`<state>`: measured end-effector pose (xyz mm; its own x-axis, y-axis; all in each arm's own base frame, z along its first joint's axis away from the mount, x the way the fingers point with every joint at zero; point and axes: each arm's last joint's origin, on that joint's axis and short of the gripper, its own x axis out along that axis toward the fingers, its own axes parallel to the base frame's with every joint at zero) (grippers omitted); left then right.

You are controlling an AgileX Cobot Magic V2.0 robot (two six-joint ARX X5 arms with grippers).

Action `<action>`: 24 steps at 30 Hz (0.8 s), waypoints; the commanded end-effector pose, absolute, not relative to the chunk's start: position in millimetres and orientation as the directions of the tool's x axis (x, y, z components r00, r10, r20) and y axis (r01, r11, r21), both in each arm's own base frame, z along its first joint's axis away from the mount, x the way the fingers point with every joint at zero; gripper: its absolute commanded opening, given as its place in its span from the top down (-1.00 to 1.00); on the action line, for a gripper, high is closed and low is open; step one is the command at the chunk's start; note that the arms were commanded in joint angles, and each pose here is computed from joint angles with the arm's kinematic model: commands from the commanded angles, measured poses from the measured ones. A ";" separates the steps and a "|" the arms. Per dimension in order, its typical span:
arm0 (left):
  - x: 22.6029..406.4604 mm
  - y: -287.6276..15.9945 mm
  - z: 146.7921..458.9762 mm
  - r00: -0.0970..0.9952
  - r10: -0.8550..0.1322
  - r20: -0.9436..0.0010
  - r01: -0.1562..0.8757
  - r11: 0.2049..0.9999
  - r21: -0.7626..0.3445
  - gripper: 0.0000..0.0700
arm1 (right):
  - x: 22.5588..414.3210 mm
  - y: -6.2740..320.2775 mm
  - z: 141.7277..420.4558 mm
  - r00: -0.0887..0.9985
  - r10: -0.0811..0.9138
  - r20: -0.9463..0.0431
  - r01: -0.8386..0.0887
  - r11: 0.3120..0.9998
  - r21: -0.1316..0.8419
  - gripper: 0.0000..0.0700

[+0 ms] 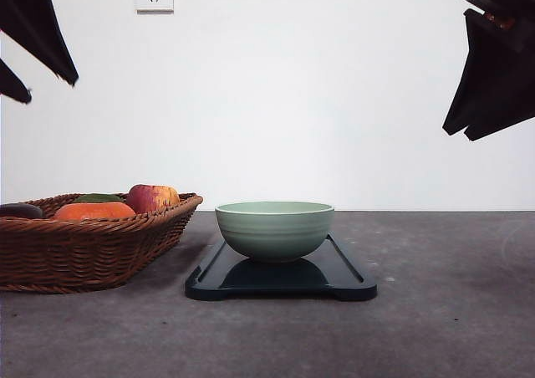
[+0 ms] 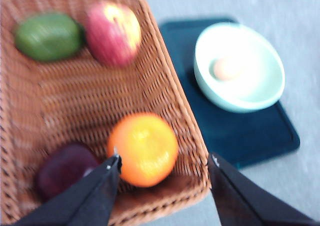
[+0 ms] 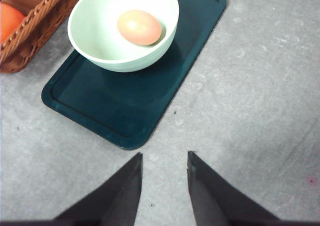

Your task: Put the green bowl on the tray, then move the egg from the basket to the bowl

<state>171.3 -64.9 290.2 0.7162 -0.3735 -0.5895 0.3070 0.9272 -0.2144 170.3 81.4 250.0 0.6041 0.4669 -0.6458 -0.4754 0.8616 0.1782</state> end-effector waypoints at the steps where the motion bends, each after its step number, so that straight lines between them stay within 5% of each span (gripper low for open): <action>1: 172.0 -65.8 292.8 0.721 -0.380 -0.579 0.313 0.925 -0.217 0.02 | 171.4 82.7 250.0 0.601 0.469 -0.647 -0.484 0.858 0.173 0.50; 4: 171.3 -65.6 292.2 0.716 -0.379 -0.586 0.312 0.925 -0.217 0.83 | 171.6 82.8 250.3 0.603 0.470 -0.644 -0.485 0.857 0.171 0.94; 5: 171.2 -65.6 292.0 0.715 -0.379 -0.588 0.312 0.925 -0.217 0.96 | 171.7 82.9 250.5 0.604 0.472 -0.642 -0.486 0.857 0.172 0.99; 21: 168.9 -64.7 289.6 0.696 -0.372 -0.614 0.306 0.928 -0.215 1.00 | 172.1 83.9 251.6 0.599 0.496 -0.629 -0.503 0.844 0.187 0.97; 24: 164.0 -59.3 293.6 0.725 -0.358 -0.588 0.364 0.924 -0.113 1.00 | 172.1 83.8 251.5 0.599 0.496 -0.629 -0.503 0.844 0.187 0.97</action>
<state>165.3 -60.3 289.5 0.7070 -0.3581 -0.6098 0.3077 0.9322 -0.1907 170.6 82.3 251.0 0.5980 0.4904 -0.6340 -0.4922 0.8489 0.1924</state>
